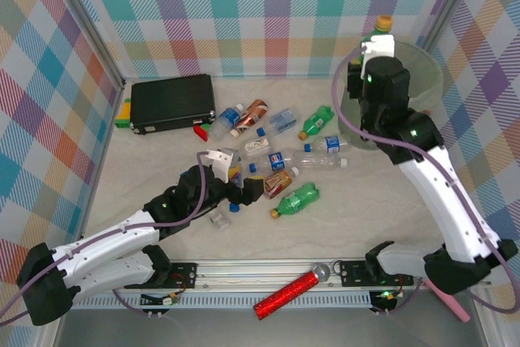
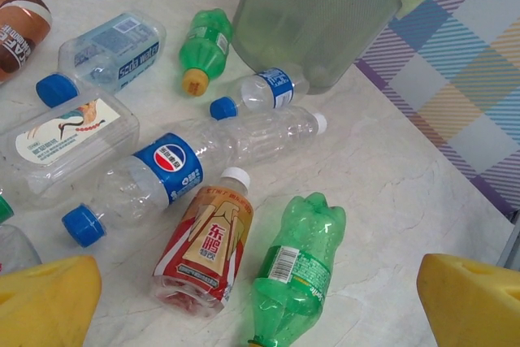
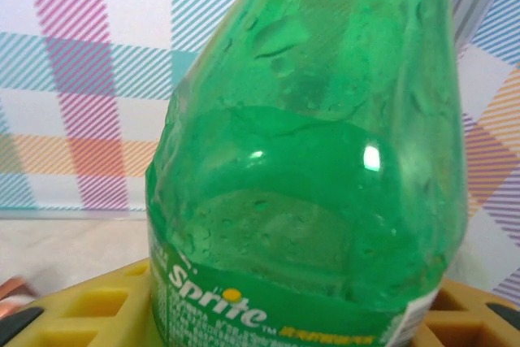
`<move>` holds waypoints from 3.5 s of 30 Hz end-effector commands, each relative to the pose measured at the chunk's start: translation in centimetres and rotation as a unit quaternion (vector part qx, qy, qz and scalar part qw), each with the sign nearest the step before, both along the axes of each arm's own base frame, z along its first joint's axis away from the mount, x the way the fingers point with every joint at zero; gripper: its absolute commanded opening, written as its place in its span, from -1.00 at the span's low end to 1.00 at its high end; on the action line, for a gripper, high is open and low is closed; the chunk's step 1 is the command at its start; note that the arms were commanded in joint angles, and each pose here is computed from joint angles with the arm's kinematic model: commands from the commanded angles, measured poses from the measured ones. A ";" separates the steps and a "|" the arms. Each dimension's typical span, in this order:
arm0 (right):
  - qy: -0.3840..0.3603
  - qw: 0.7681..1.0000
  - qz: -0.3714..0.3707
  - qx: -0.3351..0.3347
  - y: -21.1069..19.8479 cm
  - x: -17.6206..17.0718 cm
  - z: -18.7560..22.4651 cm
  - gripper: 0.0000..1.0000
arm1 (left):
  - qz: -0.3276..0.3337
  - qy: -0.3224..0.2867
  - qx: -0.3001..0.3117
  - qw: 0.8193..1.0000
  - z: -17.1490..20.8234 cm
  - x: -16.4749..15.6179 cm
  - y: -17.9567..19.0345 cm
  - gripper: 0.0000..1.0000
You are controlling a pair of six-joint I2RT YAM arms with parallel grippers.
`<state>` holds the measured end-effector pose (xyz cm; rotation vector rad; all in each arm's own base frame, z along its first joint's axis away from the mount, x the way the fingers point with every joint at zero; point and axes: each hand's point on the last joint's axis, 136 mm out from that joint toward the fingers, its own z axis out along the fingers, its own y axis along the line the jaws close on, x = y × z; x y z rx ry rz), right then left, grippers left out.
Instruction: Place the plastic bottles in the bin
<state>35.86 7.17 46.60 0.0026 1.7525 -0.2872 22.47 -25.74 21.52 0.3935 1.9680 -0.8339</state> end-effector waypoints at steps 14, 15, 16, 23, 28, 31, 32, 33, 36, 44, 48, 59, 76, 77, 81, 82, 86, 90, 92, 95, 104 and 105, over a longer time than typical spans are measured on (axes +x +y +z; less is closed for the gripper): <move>0.031 0.991 -0.107 0.072 -8.9 9.0 -3.6 -0.01 | 0.061 -0.050 -0.047 0.996 2.8 0.0 3.1 0.99; 0.038 0.990 -0.110 0.074 -9.2 9.4 -4.3 -0.01 | 0.063 -0.052 -0.049 0.995 2.9 0.0 3.2 0.99; 0.048 0.989 -0.113 0.078 -9.5 9.6 -5.0 -0.01 | 0.064 -0.053 -0.049 0.995 3.0 -0.1 3.3 0.99; 0.111 0.983 -0.112 0.097 -9.6 10.6 -9.3 0.03 | 0.063 -0.049 -0.042 0.996 2.6 0.1 3.1 0.99; 0.144 0.978 -0.113 0.101 -9.9 10.5 -10.8 0.43 | 0.064 -0.047 -0.034 0.996 2.4 0.2 3.0 0.99; 0.147 0.978 -0.108 0.101 -9.7 10.0 -10.6 0.94 | 0.067 -0.048 -0.034 0.996 2.4 0.3 3.1 0.99; 0.147 0.979 -0.102 0.102 -9.6 9.8 -10.4 0.98 | 0.066 -0.048 -0.034 0.996 2.4 0.3 3.1 0.99; 0.148 0.979 -0.096 0.104 -9.4 9.5 -10.3 0.98 | 0.065 -0.048 -0.035 0.996 2.5 0.2 3.0 0.99; 0.145 0.980 -0.082 0.112 -9.0 8.3 -9.7 0.98 | 0.066 -0.048 -0.033 0.996 2.4 0.3 3.1 0.99; 0.153 0.975 -0.024 0.159 -6.5 3.3 -9.7 0.98 | 0.082 -0.050 -0.023 0.995 2.3 0.6 3.6 0.99; 0.160 0.973 0.034 0.163 -3.2 0.3 -10.6 0.98 | 0.105 -0.053 -0.011 0.993 1.9 1.1 4.3 0.99; 0.192 0.950 0.160 0.184 4.3 -5.7 -15.5 0.98 | 0.243 -0.037 0.037 0.969 -0.3 3.3 8.4 0.99; 0.149 0.919 0.268 0.248 9.6 -5.5 -21.2 0.98 | 0.395 0.185 0.057 0.898 -5.4 -1.8 15.6 0.99; 0.148 0.917 0.270 0.252 9.7 -5.5 -21.6 0.98 | 0.402 0.193 0.056 0.894 -5.8 -2.1 15.9 1.00; 0.143 0.910 0.270 0.279 9.8 -6.0 -22.0 0.98 | 0.416 0.216 0.055 0.881 -7.0 -3.2 16.3 1.00; 0.143 0.909 0.270 0.283 9.7 -6.1 -22.1 0.98 | 0.421 0.220 0.059 0.878 -7.3 -3.5 16.5 1.00; 0.138 0.906 0.267 0.297 9.2 -7.2 -21.9 0.98 | 0.428 0.233 0.069 0.871 -7.8 -4.5 16.9 1.00; 0.123 0.906 0.263 0.309 8.5 -8.0 -22.4 0.98 | 0.426 0.245 0.060 0.869 -8.5 -5.1 16.7 1.00; 0.121 0.906 0.260 0.311 8.3 -8.1 -22.5 0.98 | 0.420 0.248 0.059 0.871 -9.0 -5.3 16.3 1.00; 0.122 0.908 0.254 0.311 8.2 -7.9 -22.7 0.98 | 0.415 0.254 0.068 0.871 -9.7 -5.6 15.8 1.00; 0.129 0.914 0.233 0.306 7.7 -7.5 -23.7 0.98 | 0.403 0.274 0.095 0.868 -11.9 -6.0 14.4 0.96; 0.128 0.915 0.232 0.305 7.7 -7.5 -23.8 0.98 | 0.400 0.279 0.095 0.868 -12.4 -6.0 14.1 0.95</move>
